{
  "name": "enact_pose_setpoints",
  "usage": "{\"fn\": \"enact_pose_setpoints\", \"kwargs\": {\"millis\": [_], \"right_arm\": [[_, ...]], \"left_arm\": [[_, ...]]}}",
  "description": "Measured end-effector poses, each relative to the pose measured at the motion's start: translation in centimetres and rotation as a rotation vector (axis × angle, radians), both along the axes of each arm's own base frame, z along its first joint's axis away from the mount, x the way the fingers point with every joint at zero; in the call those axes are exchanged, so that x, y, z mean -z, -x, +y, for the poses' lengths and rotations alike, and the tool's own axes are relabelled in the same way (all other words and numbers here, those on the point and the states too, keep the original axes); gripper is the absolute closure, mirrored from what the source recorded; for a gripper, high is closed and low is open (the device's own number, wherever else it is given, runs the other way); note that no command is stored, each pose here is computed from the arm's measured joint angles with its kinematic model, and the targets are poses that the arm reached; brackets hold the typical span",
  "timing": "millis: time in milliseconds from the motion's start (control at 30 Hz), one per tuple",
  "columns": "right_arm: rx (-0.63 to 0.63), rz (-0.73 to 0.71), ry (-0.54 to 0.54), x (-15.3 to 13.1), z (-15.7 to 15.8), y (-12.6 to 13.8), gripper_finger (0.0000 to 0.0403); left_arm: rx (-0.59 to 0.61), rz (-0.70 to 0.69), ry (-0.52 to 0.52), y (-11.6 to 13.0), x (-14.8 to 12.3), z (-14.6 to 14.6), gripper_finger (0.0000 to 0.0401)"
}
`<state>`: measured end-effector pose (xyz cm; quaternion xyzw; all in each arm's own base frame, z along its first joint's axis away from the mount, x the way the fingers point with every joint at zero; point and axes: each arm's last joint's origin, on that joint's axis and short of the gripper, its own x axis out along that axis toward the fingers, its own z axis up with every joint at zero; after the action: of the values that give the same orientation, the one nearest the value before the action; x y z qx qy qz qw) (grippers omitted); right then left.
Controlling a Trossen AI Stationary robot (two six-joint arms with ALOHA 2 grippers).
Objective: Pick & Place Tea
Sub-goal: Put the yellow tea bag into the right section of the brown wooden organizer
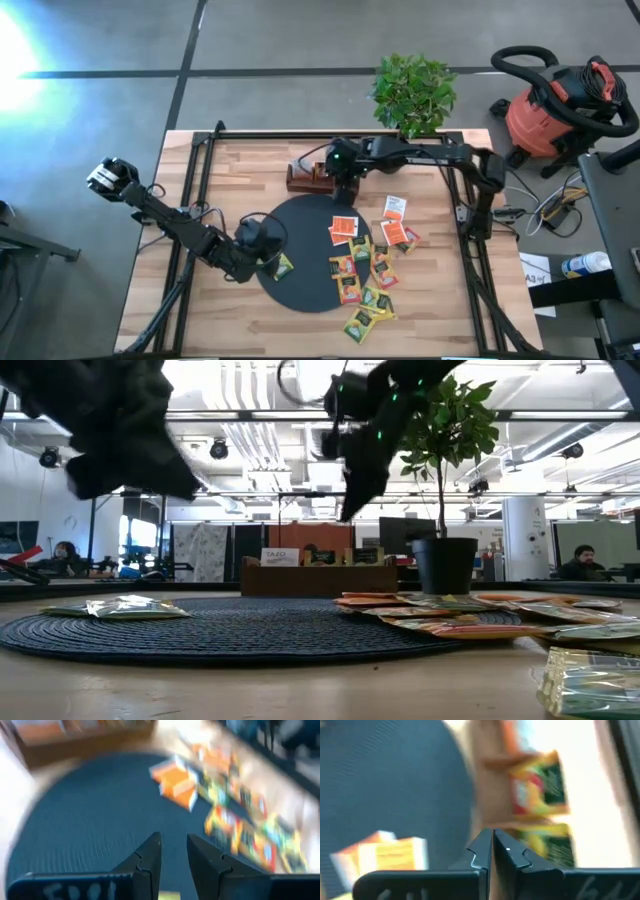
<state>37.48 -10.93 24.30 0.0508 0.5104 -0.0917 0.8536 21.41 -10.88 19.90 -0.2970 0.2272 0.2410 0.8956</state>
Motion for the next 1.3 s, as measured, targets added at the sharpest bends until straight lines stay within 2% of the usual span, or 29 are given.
{"fn": "enact_pose_setpoints", "kwargs": {"millis": [100,300,400,567,767,900,1167,1300], "right_arm": [[-0.025,-0.056,-0.097,-1.1,1.1,0.1,0.0385],[-0.107,-0.060,-0.136,-1.1,4.4,-0.5,0.0385],[-0.150,-0.058,-0.144,-0.5,6.2,-1.3,0.0378],[-0.185,-0.102,-0.196,0.9,8.8,-3.0,0.0339],[-0.128,-0.182,-0.283,2.9,10.0,-5.2,0.0286],[-0.088,-0.208,-0.387,4.3,10.4,-6.3,0.0264],[-0.086,-0.209,-0.505,7.7,11.6,-7.9,0.0250],[-0.099,-0.206,-0.513,8.6,11.9,-8.7,0.0255]], "left_arm": [[0.078,0.105,0.113,0.4,0.6,-0.2,0.0311],[0.165,0.213,0.333,1.1,1.1,-1.4,0.0311],[0.196,0.252,0.369,1.3,1.5,-2.2,0.0311],[0.179,0.238,0.411,0.6,3.1,-3.3,0.0311],[0.056,0.233,0.410,-0.5,5.9,-3.8,0.0311],[0.019,0.245,0.411,-0.6,6.8,-4.1,0.0311],[-0.021,0.206,0.312,-0.6,7.1,-3.8,0.0311],[-0.011,0.201,0.256,-0.6,7.3,-3.8,0.0311]]}}
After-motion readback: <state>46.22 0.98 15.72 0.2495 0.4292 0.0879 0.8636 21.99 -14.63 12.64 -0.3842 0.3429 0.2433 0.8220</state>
